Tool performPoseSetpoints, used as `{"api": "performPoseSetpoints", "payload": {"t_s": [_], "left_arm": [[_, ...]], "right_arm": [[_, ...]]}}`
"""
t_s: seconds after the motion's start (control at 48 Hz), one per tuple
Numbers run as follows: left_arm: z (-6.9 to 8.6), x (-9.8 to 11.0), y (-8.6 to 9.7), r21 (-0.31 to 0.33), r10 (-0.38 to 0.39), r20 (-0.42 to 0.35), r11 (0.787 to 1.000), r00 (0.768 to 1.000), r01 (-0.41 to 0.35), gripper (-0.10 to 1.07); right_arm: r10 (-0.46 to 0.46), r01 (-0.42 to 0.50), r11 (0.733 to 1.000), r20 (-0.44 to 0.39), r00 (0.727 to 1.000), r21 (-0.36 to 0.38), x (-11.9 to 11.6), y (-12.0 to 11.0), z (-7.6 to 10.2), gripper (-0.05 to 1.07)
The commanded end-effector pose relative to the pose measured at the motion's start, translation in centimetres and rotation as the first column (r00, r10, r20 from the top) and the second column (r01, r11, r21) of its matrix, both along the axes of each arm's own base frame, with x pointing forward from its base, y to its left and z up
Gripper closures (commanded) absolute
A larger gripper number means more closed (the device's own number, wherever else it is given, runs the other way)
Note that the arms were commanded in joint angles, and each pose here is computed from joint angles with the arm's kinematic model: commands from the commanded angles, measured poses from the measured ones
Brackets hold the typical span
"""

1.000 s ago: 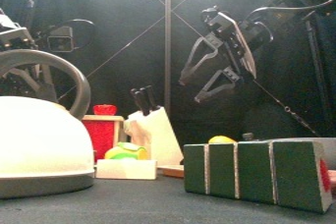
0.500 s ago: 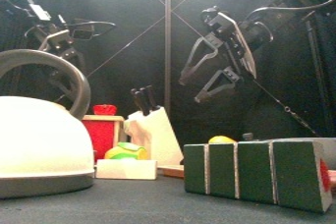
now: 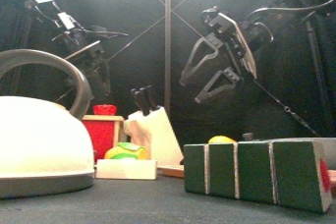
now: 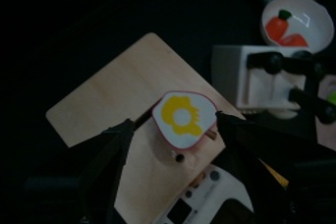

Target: Grab apple half from drawer

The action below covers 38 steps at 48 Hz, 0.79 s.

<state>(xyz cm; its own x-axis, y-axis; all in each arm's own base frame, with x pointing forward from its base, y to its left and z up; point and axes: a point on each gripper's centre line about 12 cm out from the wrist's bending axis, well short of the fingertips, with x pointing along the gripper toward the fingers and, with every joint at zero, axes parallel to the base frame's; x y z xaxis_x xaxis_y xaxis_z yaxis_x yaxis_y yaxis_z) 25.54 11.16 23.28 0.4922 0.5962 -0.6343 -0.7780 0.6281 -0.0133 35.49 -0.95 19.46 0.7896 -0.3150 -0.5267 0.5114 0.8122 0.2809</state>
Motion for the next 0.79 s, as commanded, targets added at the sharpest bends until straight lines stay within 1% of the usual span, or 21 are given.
{"api": "performPoseSetpoints", "payload": {"t_s": [0.0, 0.146, 0.271, 0.396, 0.667, 0.771], "left_arm": [[0.9, 0.4, 0.5, -0.013, 0.041, 0.058, 0.999, 0.997, -0.041, -0.02], [0.1, 0.7, 0.5, -0.063, 0.079, 0.092, 0.995, 0.993, -0.074, -0.02], [-0.8, 1.8, 0.6, -0.095, 0.075, 0.094, 0.993, 0.993, -0.066, -0.02], [-1.9, 2.3, 0.9, -0.111, 0.087, 0.068, 0.991, 0.994, -0.079, -0.02], [-2.4, 2.6, 1.7, -0.120, 0.107, 0.057, 0.988, 0.993, -0.099, -0.02], [-2.9, 2.6, 2.1, -0.123, 0.119, 0.040, 0.986, 0.992, -0.113, -0.02]], "right_arm": [[-0.003, 0.003, 1.000, 0.023, 1.000, -0.001, 0.1, -0.1, 0.8, 0.04], [-0.003, 0.003, 1.000, 0.026, 1.000, -0.001, 0.2, -0.1, 0.9, 0.04], [-0.003, 0.003, 1.000, 0.023, 1.000, 0.000, 0.1, -0.1, 0.8, 0.04], [-0.001, 0.001, 1.000, 0.025, 1.000, 0.000, 0.1, -0.1, 0.9, 0.04], [-0.001, 0.001, 1.000, 0.022, 1.000, 0.000, 0.1, -0.1, 0.8, 0.04], [-0.002, 0.002, 1.000, 0.021, 1.000, 0.001, 0.1, -0.1, 0.7, 0.04]]}}
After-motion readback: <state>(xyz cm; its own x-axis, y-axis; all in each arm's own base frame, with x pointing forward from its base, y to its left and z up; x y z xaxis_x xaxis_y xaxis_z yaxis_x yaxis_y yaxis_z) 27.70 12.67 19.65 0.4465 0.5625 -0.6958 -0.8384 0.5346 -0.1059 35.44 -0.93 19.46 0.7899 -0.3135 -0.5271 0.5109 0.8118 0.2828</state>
